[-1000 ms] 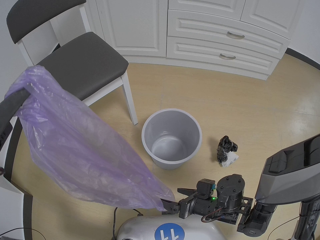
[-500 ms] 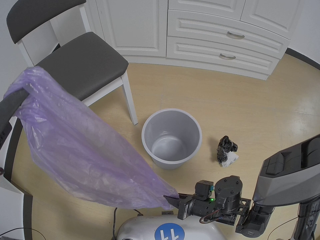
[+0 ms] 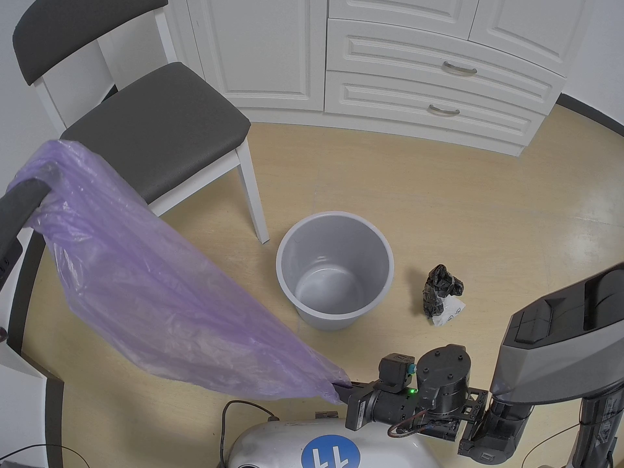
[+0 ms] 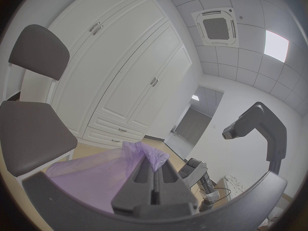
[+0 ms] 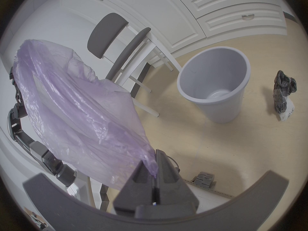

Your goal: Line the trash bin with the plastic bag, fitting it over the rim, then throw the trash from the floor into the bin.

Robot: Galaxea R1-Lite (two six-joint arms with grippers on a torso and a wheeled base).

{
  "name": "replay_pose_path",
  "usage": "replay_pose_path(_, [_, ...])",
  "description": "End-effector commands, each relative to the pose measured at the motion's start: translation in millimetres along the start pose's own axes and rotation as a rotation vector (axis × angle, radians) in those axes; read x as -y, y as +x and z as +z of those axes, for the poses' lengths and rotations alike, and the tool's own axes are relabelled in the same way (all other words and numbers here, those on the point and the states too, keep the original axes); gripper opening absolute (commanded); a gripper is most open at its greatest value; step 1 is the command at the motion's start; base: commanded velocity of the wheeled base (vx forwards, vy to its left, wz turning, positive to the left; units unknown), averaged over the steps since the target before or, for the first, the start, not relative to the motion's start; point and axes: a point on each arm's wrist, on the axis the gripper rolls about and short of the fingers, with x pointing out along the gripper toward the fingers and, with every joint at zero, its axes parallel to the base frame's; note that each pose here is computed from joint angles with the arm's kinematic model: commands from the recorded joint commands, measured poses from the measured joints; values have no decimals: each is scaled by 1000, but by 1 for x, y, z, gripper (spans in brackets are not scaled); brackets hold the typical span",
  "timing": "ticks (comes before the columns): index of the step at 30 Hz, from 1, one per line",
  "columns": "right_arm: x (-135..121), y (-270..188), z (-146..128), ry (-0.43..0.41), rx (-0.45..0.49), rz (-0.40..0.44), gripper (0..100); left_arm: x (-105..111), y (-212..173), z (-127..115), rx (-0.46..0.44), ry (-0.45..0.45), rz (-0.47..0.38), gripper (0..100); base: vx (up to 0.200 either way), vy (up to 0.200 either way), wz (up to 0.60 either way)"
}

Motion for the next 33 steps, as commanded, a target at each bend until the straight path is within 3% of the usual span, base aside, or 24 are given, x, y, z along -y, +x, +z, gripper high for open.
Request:
replay_pose_path(1, [-1,1,1,-1,15,10,0,0,0,0,1,0,0,0,0,0,0])
replay_pose_path(10, [-1,0,1,-5,13,7,0,0,0,0,0,0,0,0,0,0,0])
replay_pose_path(11, [-1,0,1,-8,15,8,100,0,0,0,0,0,0,0,0,0,0])
replay_pose_path(33, [-9,7,-2,2,27,13,100,0,1,-1,-5,-5,-1,0,0,0,0])
